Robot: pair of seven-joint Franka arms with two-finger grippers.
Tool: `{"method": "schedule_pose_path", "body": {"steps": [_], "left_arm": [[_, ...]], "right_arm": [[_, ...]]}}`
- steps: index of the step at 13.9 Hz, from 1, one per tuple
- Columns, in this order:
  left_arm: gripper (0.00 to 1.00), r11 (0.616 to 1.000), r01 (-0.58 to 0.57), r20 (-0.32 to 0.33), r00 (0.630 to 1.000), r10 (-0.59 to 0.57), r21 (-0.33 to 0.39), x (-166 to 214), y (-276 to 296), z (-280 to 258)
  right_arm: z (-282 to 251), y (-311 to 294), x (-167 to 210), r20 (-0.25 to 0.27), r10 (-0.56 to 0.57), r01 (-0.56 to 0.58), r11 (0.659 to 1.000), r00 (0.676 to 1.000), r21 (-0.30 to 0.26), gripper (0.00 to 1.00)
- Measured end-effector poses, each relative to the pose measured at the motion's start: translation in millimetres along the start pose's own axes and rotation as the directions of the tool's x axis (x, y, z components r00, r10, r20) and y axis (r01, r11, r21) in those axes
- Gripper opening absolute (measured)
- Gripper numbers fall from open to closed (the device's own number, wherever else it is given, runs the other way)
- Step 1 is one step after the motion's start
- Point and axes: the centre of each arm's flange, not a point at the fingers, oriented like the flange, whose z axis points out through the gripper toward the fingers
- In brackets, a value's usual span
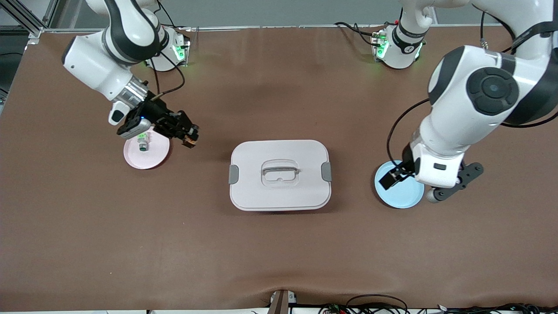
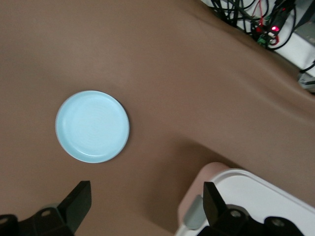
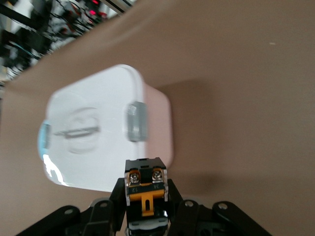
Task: Transfer orange switch to right arm and place
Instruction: 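Move the switch over the white plate while the left gripper withdraws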
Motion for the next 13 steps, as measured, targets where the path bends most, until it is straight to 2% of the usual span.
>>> {"method": "schedule_pose_path", "body": {"steps": [4,6,8,10,13], "left_arm": [[1.00,0.994,-0.095,0.021,0.995,0.094,0.052,19.5,-51.0,-32.2],[1.00,0.983,-0.171,0.020,0.985,0.170,0.061,22.2,-72.2,-54.9],[1.00,0.972,-0.224,0.026,0.974,0.223,0.073,21.4,-88.5,-71.9],[1.00,0.961,-0.262,0.025,0.965,0.261,0.084,18.0,-99.2,-81.4],[1.00,0.950,-0.305,0.046,0.952,0.302,0.074,9.7,-122.9,-90.8]], "right_arm": [[-24.7,70.2,-2.5,0.174,-0.044,0.068,0.989,0.984,-0.131,0.36],[-49.4,99.3,-4.0,0.238,-0.026,0.070,0.981,0.971,-0.182,0.36],[-63.0,109.8,-7.1,0.273,0.000,0.072,0.965,0.962,-0.253,0.36],[-63.6,107.8,-8.7,0.283,0.022,0.073,0.944,0.959,-0.321,0.36],[-60.2,103.3,-9.2,0.285,0.011,0.096,0.929,0.958,-0.358,0.36]]}}
